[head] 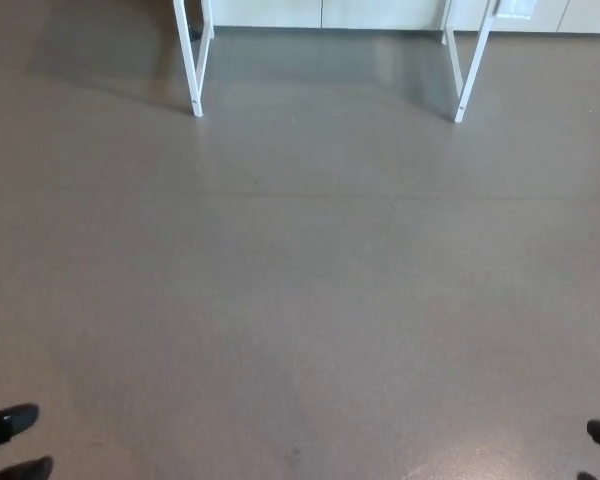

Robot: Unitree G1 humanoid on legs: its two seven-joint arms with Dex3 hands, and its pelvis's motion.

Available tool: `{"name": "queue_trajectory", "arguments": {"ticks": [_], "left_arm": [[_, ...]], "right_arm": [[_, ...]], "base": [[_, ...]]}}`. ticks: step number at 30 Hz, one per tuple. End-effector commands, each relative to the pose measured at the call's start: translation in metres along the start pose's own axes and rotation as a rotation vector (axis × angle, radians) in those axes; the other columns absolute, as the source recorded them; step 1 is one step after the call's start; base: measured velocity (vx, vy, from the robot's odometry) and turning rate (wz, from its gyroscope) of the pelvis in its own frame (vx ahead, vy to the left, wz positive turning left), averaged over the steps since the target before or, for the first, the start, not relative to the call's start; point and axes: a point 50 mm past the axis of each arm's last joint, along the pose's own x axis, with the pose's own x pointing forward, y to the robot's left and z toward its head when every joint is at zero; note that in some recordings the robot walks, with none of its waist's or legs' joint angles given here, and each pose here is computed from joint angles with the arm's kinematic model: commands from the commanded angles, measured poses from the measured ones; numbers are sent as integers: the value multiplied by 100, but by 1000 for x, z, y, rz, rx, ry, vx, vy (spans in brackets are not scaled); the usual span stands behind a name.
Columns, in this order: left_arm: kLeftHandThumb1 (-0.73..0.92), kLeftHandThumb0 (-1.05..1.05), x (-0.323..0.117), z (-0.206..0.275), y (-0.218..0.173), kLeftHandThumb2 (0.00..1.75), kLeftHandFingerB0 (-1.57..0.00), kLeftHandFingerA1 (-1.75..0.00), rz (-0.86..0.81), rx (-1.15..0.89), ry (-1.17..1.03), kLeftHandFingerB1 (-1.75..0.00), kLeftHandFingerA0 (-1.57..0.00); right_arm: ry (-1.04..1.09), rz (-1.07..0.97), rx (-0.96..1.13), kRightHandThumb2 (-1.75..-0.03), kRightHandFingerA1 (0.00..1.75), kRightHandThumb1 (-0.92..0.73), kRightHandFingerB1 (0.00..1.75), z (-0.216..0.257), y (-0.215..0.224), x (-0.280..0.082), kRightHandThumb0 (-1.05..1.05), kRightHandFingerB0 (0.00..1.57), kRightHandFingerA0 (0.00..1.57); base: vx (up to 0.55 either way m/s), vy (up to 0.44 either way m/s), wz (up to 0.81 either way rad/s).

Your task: The robot walk towards a table in front and then clicks the light switch button using the right hand's index finger

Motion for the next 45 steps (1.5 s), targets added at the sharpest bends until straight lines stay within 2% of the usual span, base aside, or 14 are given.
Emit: {"name": "queue_trajectory", "arguments": {"ticks": [1,5,6,10,12,13,16,17,26,27,30,33,34,45], "left_arm": [[62,-29,-6,-9,4,58,-46,-48,-33,-54,38,-41,-56],[62,-28,-7,-12,5,58,-45,-48,-34,-49,48,-40,-55],[61,-28,-9,-14,5,57,-46,-48,-38,-48,56,-41,-55],[61,-29,-14,-22,5,57,-48,-48,-49,-45,72,-41,-56],[64,-28,-18,-27,5,58,-45,-48,-55,-31,90,-40,-56],[64,-28,-17,-28,5,58,-45,-48,-55,-30,94,-40,-55],[64,-27,-16,-28,4,58,-44,-49,-58,-31,96,-41,-56],[63,-26,-17,-30,3,58,-44,-49,-56,-20,97,-41,-57],[61,-30,-21,-36,6,57,-46,-49,-61,-4,106,-41,-59],[61,-30,-21,-36,6,57,-46,-49,-60,-5,107,-41,-59],[59,-28,-20,-37,4,57,-48,-50,-55,-9,108,-41,-63],[61,-27,-19,-36,2,57,-46,-50,-63,1,107,-41,-62],[61,-28,-19,-36,2,57,-46,-50,-65,8,101,-41,-62],[60,-28,-19,-38,5,57,-48,-51,-72,37,97,-41,-66]], "right_arm": [[3,21,21,-57,60,-52,50,-8,-2,-7,-65,41,58],[12,22,22,-88,71,-38,56,-11,-1,-8,-56,31,60],[18,23,14,-58,60,-50,51,-13,-2,-10,-66,43,60],[34,30,1,-87,71,-38,56,-21,-2,-16,-58,31,60],[48,28,2,-57,60,-52,51,-27,-3,-20,-64,44,59],[50,27,-4,-88,71,-39,56,-27,-3,-19,-58,31,60],[51,27,10,-56,61,-52,51,-27,-3,-19,-61,41,56],[50,33,-5,-88,71,-38,57,-26,-4,-20,-55,30,59],[60,41,-39,-87,71,-40,56,-31,-2,-21,-61,34,62],[63,40,-31,-56,60,-52,51,-32,-2,-21,-63,45,60],[62,44,-56,-88,71,-39,57,-29,-3,-20,-58,35,62],[58,44,-54,-87,71,-39,56,-29,-4,-20,-60,33,63],[55,47,-59,-56,61,-51,52,-28,-4,-19,-66,46,61],[52,80,-109,-56,61,-50,51,-28,0,-14,-68,47,60]], "base": [[0,0,0],[0,0,0],[0,0,0],[11,-1,-3],[136,-41,10],[36,-92,7],[-94,23,26],[69,123,-4],[132,328,-10],[134,215,1],[157,165,6],[174,71,8],[150,-1,16],[238,-216,8]]}}
